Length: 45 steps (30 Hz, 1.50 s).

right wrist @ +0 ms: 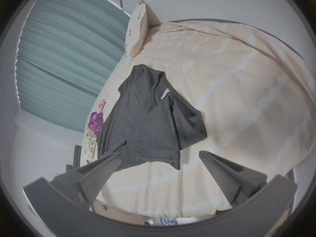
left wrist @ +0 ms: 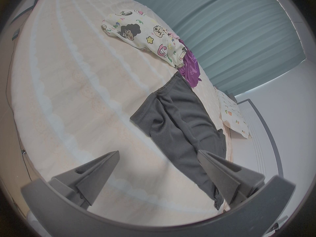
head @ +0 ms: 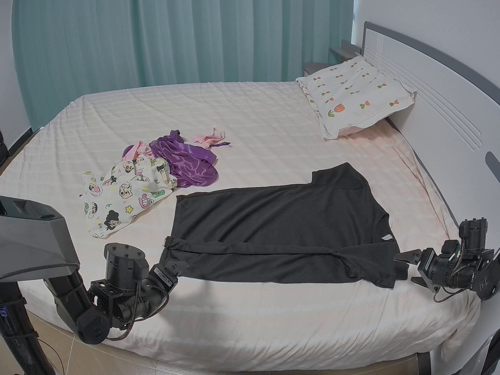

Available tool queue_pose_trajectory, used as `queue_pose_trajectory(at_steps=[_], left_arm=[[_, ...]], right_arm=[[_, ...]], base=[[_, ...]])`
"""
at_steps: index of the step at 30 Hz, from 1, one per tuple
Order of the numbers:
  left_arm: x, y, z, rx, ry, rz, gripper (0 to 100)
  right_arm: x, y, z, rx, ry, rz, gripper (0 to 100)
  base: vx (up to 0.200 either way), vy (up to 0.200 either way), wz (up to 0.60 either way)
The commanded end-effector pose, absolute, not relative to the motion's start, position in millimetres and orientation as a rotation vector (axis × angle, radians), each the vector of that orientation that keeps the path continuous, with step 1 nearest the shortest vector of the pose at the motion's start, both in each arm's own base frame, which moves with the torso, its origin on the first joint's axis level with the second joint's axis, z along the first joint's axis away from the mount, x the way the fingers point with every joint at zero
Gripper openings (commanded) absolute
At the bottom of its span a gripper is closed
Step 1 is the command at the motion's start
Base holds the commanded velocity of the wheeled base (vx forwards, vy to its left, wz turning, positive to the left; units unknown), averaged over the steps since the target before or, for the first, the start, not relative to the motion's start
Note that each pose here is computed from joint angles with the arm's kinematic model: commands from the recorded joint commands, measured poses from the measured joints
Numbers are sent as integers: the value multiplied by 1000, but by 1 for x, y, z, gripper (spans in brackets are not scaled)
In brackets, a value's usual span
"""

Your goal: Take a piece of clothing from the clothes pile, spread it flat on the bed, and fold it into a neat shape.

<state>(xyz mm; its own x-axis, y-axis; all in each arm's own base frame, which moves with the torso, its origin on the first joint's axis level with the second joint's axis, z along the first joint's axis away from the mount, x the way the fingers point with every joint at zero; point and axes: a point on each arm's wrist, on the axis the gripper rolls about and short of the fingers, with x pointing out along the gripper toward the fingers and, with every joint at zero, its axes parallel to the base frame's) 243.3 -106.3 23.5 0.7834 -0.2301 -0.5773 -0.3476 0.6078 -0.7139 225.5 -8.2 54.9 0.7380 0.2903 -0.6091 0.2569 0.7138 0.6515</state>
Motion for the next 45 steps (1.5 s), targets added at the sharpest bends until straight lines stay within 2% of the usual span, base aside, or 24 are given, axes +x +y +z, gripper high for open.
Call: queue_pose_trajectory(at_steps=[1, 6, 21, 22, 26, 32, 39, 45], left_arm=[[260, -110, 6, -930, 703, 110, 100], [275, -113, 13, -1014, 643, 113, 100], [297, -109, 1, -1016, 606, 159, 100], [297, -109, 2, -1020, 599, 154, 0], [295, -108, 4, -1027, 575, 146, 0], [295, -106, 6, -1021, 512, 186, 0], [290, -104, 16, -1040, 470, 160, 0], [287, -103, 20, -1054, 440, 139, 0]], right_arm=[[229, -9, 46, 797, 765, 15, 100], [230, -9, 44, 798, 752, 17, 100], [232, -6, 48, 816, 734, 28, 100], [233, -6, 49, 815, 730, 31, 100], [239, -1, 50, 805, 722, 32, 100], [237, 19, 45, 895, 742, -78, 100], [237, 22, 24, 855, 775, -217, 100], [246, 24, 18, 854, 737, -197, 100]], base=[[0, 0, 0], [0, 0, 0], [0, 0, 0], [0, 0, 0], [0, 0, 0], [0, 0, 0], [0, 0, 0], [0, 0, 0]])
